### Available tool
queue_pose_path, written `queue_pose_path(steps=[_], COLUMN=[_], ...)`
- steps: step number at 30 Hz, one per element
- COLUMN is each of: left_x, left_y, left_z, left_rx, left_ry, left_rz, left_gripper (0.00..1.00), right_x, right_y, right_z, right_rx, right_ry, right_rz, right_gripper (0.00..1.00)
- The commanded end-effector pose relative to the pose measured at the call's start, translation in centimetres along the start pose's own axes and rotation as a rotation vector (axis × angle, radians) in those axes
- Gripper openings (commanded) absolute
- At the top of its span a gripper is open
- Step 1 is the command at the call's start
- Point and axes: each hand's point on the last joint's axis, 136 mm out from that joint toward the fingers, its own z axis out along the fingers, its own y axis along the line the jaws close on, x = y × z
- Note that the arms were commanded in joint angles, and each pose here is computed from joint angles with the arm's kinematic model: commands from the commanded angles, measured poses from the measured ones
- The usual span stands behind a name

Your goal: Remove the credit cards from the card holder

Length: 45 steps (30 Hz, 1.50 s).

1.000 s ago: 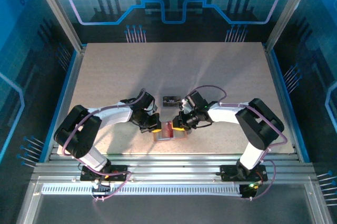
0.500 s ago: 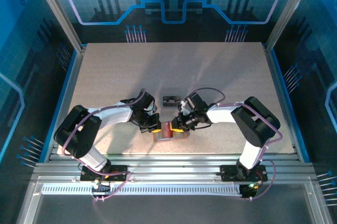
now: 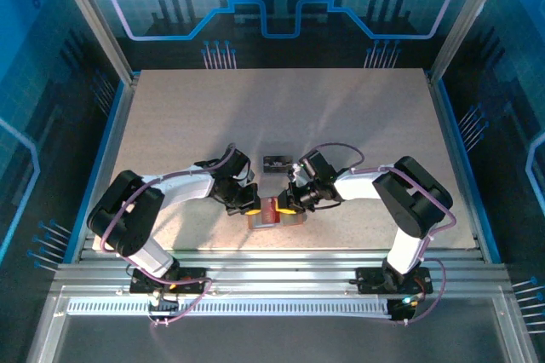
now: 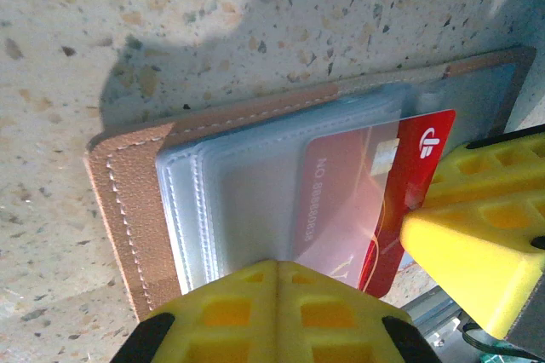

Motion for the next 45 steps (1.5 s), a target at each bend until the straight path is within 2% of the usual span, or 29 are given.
queue_pose_path(steps=[1,16,27,45], left_x=[1.1,1.0,0.8,0.8], left_y=[1.3,1.2,0.9,0.9], left_z=[0.0,0.0,-0.3,-0.2], left_rx=[-0.045,-0.044,-0.041,-0.039], left_ry=[0.019,0.019,0.013,0.011], left_rz=[-0.004,-0.003,0.002,0.000], left_gripper=[0.00,0.00,0.00,0.00], right_x=[0.5,-0.1,0.2,-0.3], right_y=[0.4,-0.6,-1.5,-1.0], right_z=[-0.4,-2.2,-4.0,-4.9], right_rx=[-0.012,0.070,0.219,0.266], right_ry=[0.006,-0.013,0.011,-0.010], right_rz=[-0.002,-0.022,-0.071,-0.099], right_gripper=[0.14,0.06,0.05,0.04])
